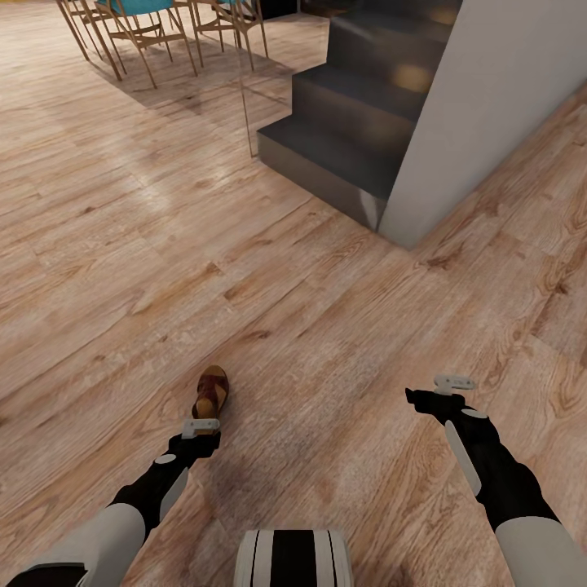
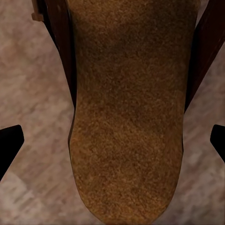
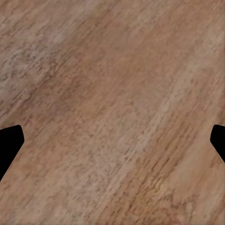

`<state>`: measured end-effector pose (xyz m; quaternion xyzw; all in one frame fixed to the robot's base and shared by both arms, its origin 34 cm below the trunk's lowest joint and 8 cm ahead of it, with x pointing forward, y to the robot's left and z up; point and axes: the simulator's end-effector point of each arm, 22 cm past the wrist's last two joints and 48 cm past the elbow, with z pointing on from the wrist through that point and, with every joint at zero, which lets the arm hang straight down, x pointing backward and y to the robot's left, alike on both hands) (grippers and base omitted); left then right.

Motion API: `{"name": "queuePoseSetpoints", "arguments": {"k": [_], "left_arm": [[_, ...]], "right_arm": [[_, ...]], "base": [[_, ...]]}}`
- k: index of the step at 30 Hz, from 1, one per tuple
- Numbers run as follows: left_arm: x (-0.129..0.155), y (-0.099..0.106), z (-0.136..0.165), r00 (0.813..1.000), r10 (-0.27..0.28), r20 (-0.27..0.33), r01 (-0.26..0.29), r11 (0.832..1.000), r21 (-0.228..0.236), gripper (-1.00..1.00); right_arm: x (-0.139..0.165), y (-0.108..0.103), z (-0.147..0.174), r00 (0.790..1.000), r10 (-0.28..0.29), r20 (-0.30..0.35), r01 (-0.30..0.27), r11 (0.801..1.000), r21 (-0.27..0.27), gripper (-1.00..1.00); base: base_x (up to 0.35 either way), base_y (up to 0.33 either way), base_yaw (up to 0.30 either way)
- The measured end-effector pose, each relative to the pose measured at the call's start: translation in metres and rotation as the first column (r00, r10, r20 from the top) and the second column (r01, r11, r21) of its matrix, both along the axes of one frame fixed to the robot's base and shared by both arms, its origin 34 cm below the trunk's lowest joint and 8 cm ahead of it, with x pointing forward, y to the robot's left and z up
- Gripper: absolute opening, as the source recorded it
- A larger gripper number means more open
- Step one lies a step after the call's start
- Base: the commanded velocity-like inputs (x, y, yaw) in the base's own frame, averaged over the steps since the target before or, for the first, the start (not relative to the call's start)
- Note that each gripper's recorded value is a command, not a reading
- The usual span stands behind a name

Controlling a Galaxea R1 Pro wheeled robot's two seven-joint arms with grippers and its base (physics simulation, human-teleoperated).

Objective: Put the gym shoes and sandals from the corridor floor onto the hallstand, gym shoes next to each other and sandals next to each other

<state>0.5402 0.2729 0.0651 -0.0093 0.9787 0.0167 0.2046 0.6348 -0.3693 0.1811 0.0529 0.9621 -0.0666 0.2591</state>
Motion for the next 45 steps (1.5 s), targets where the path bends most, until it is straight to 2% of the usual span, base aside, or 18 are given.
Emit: {"name": "queuePoseSetpoints", "arguments": {"k": [14,19,45], "left_arm": [[0.0,0.0,0.0,1.0,0.0,0.0,0.0,1.0,0.0,1.0],[-0.009,0.0,-0.01,1.0,0.0,-0.021,0.0,1.0,0.0,1.0],[-0.009,0.0,-0.01,1.0,0.0,-0.021,0.0,1.0,0.0,1.0]], "right_arm": [[0.0,0.0,0.0,1.0,0.0,0.0,0.0,1.0,0.0,1.0],[-0.006,0.0,-0.012,1.0,0.0,-0.02,0.0,1.0,0.0,1.0],[-0.006,0.0,-0.012,1.0,0.001,-0.021,-0.001,1.0,0.0,1.0]], "base": [[0.0,0.0,0.0],[0.0,0.0,0.0],[0.0,0.0,0.0]]}}
